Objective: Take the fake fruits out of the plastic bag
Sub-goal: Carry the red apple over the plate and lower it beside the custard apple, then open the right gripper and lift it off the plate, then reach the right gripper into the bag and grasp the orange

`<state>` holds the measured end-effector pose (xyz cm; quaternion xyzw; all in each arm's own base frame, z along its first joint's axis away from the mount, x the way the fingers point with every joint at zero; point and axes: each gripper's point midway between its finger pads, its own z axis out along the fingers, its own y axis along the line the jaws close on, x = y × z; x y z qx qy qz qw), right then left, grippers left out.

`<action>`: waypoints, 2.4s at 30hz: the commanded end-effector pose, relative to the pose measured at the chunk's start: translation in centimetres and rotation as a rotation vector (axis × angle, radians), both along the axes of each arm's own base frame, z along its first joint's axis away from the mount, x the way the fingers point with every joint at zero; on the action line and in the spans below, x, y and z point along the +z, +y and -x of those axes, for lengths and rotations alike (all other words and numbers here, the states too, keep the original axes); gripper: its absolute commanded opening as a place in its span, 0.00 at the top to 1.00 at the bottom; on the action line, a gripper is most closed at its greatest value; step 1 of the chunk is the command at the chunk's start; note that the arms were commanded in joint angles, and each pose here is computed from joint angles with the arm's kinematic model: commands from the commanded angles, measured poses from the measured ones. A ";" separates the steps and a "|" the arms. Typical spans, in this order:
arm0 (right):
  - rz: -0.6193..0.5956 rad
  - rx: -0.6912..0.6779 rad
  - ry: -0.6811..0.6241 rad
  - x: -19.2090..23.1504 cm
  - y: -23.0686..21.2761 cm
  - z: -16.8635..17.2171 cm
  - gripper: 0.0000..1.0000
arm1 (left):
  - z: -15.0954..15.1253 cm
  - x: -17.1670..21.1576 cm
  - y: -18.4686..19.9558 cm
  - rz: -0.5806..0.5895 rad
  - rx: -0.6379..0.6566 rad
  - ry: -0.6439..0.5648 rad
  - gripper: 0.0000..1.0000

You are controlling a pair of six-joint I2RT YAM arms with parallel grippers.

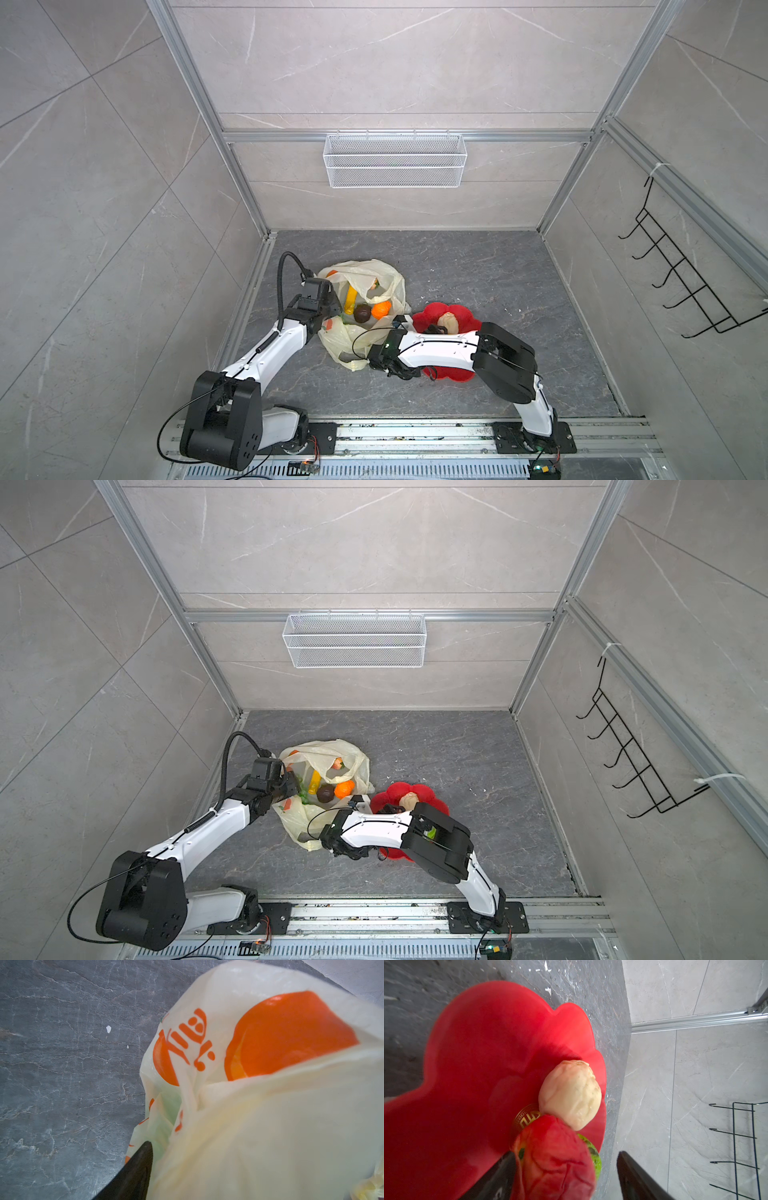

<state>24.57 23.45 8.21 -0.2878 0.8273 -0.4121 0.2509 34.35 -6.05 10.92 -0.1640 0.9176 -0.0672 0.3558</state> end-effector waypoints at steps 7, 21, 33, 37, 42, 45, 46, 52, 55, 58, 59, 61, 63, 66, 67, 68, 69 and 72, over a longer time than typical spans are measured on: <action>-0.054 0.012 0.012 -0.2 0.9 0.1 0.23 | -0.1 0.6 0.3 -0.032 -0.003 -0.013 0.37; -0.251 0.019 0.008 3.6 2.0 0.3 0.22 | 0.0 0.7 0.3 -0.030 -0.007 -0.011 0.38; -0.557 0.058 0.032 7.2 7.6 -0.8 0.24 | -0.2 0.4 -0.2 -0.016 -0.025 0.006 0.41; -0.713 0.029 0.077 7.1 11.1 -2.4 0.26 | -0.2 0.5 -0.5 -0.006 -0.034 0.004 0.41; -0.855 -0.086 0.115 5.9 14.1 -4.9 0.27 | -0.3 0.4 -0.9 0.007 -0.046 0.006 0.41; -0.960 -0.166 0.161 4.4 15.5 -6.3 0.26 | -0.2 0.6 -0.9 0.010 -0.049 0.002 0.41; -0.990 -0.195 0.165 4.0 15.8 -6.8 0.27 | -0.2 0.6 -0.9 0.011 -0.048 0.000 0.41; -1.053 -0.292 0.147 2.5 16.4 -9.2 0.27 | -0.2 0.6 -0.9 0.014 -0.046 -0.001 0.41; -1.083 -0.325 0.180 1.1 17.0 -9.9 0.27 | -0.2 0.5 -1.0 0.019 -0.048 0.001 0.40; -1.120 -0.371 0.226 -0.4 17.6 -10.5 0.27 | -0.2 0.4 -1.1 0.021 -0.049 0.002 0.40; -1.122 -0.388 0.226 -0.7 17.5 -10.8 0.27 | -0.2 0.4 -1.1 0.020 -0.050 0.003 0.40; -1.115 -0.407 0.213 -1.2 17.2 -11.5 0.28 | -0.2 0.4 -1.1 0.020 -0.048 0.003 0.40; -1.088 -0.425 0.189 -1.4 16.7 -12.0 0.28 | -0.2 0.4 -1.1 0.021 -0.048 0.003 0.40; -1.055 -0.441 0.174 -1.8 16.4 -12.6 0.28 | -0.3 0.4 -1.1 0.023 -0.050 0.003 0.40; -1.045 -0.445 0.173 -2.0 16.4 -12.7 0.28 | -0.3 0.3 -1.1 0.023 -0.050 0.005 0.40; -1.040 -0.446 0.175 -2.2 16.5 -12.8 0.28 | -0.3 0.3 -1.1 0.023 -0.050 0.005 0.40; -1.037 -0.447 0.177 -2.3 16.6 -12.9 0.28 | -0.3 0.3 -1.2 0.024 -0.051 0.005 0.40; -1.026 -0.446 0.175 -2.5 16.6 -13.0 0.30 | -0.3 0.4 -1.1 0.023 -0.050 0.003 0.39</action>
